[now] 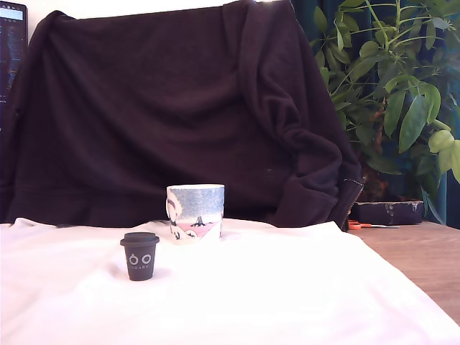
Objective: Pick the grey coffee capsule and place it inside the blue coffee cup
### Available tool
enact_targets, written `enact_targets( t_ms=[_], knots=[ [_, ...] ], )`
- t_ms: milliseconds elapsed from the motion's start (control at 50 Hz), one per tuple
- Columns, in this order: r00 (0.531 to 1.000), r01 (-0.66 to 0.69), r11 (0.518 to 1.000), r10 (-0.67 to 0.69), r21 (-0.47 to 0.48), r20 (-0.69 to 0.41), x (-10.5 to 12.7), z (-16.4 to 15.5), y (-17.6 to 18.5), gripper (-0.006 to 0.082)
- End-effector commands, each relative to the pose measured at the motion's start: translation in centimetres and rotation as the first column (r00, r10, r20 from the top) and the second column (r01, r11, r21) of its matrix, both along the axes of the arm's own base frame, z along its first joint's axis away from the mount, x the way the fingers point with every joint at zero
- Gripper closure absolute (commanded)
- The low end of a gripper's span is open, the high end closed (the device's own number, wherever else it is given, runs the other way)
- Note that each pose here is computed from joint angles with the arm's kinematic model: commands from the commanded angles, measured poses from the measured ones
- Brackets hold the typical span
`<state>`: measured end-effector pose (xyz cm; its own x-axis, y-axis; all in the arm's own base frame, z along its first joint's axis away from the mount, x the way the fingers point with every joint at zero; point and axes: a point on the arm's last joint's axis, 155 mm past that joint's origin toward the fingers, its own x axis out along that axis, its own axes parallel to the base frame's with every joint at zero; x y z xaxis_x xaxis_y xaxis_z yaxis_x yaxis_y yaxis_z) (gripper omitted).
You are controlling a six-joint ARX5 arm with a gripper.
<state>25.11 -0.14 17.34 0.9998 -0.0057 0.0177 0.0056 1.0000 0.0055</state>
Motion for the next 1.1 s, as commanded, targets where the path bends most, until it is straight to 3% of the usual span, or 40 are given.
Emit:
enact_targets(
  t_ms=[0, 180, 320, 420, 540, 720, 900, 960, 1080],
  knots=[
    [0.987, 0.145, 0.976, -0.154, -0.165, -0.044, -0.1, -2.1, -3.1, 0.0786],
    [0.988, 0.148, 0.973, -0.155, -0.180, -0.026, -0.1, -1.6, -3.1, 0.0786],
    [0.974, 0.206, 0.967, -0.188, -0.151, 0.125, -0.4, 2.2, -3.7, 0.0786],
    [0.936, 0.302, 0.944, -0.267, -0.132, 0.230, -1.3, 4.8, -5.2, 0.0786],
    [0.872, 0.446, 0.883, -0.394, -0.143, 0.290, -2.7, 6.4, -7.6, 0.0786],
    [0.822, 0.563, 0.809, -0.525, -0.169, 0.222, -3.1, 4.8, -10.6, 0.0785],
    [0.778, 0.624, 0.761, -0.625, -0.177, 0.057, -2.8, 0.8, -13.7, 0.0774],
    [0.759, 0.643, 0.746, -0.651, -0.171, 0.013, -2.7, -0.3, -14.7, 0.0689],
    [0.740, 0.661, 0.734, -0.672, -0.153, -0.029, -2.4, -1.5, -16.1, 0.0249]
  ],
)
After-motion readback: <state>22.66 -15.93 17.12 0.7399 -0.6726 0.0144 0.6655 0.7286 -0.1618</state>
